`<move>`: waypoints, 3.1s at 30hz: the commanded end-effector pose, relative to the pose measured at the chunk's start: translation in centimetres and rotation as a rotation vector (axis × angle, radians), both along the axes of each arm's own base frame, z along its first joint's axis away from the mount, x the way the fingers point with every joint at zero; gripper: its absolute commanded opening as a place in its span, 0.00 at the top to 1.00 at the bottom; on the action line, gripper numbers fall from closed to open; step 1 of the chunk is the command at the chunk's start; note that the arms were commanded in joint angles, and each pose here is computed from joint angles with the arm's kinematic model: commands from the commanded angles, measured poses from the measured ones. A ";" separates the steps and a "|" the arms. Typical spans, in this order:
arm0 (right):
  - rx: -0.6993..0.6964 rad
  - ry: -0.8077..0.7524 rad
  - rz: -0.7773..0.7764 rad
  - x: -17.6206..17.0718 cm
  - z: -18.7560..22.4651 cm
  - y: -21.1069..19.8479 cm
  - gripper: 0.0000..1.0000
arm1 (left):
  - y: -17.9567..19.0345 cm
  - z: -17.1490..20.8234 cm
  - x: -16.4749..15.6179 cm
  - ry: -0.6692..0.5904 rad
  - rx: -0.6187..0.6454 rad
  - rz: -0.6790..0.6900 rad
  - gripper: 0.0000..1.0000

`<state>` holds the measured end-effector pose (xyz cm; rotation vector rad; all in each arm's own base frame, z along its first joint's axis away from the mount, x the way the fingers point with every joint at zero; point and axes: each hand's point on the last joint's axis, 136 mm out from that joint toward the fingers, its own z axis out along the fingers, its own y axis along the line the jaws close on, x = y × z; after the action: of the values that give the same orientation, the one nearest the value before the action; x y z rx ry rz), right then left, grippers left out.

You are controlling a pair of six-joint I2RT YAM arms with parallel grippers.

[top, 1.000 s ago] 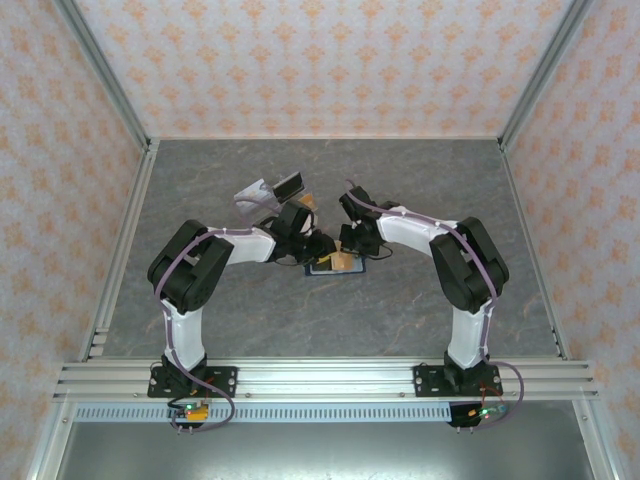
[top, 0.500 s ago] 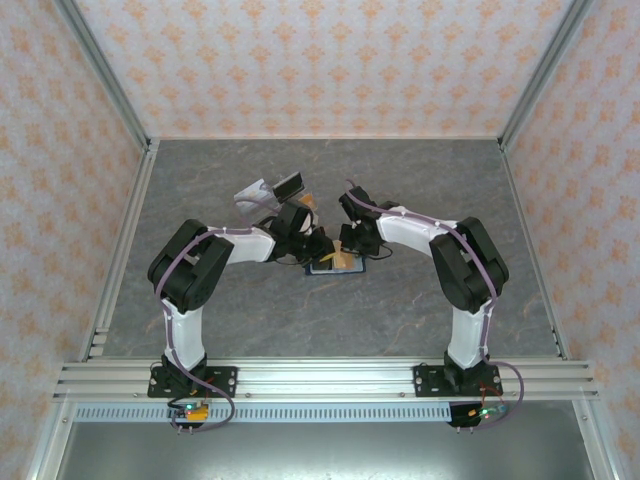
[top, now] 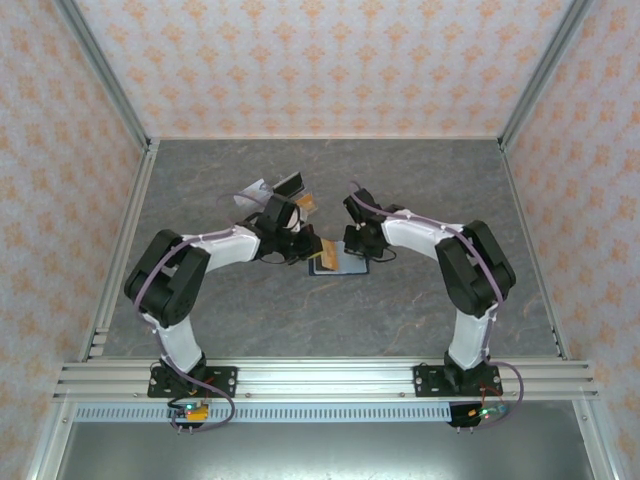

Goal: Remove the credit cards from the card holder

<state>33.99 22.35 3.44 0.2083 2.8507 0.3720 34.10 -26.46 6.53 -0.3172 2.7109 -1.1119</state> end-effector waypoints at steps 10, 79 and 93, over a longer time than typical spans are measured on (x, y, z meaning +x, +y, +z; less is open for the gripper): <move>0.045 -0.262 0.034 0.4 7.8 -1.6 0.27 | 4.3 7.5 0.1 -0.216 0.391 -0.272 1.00; 0.123 -0.284 0.059 -1.5 10.3 -2.0 0.02 | 8.1 2.8 14.3 -0.427 0.949 -0.912 1.00; 0.133 -0.274 0.059 -1.7 10.0 -1.8 0.03 | 8.1 3.1 15.8 -0.436 0.986 -0.878 0.81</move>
<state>32.41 20.78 13.91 0.0703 2.5518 0.5701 49.67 -19.75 9.60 1.1810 2.5432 0.1254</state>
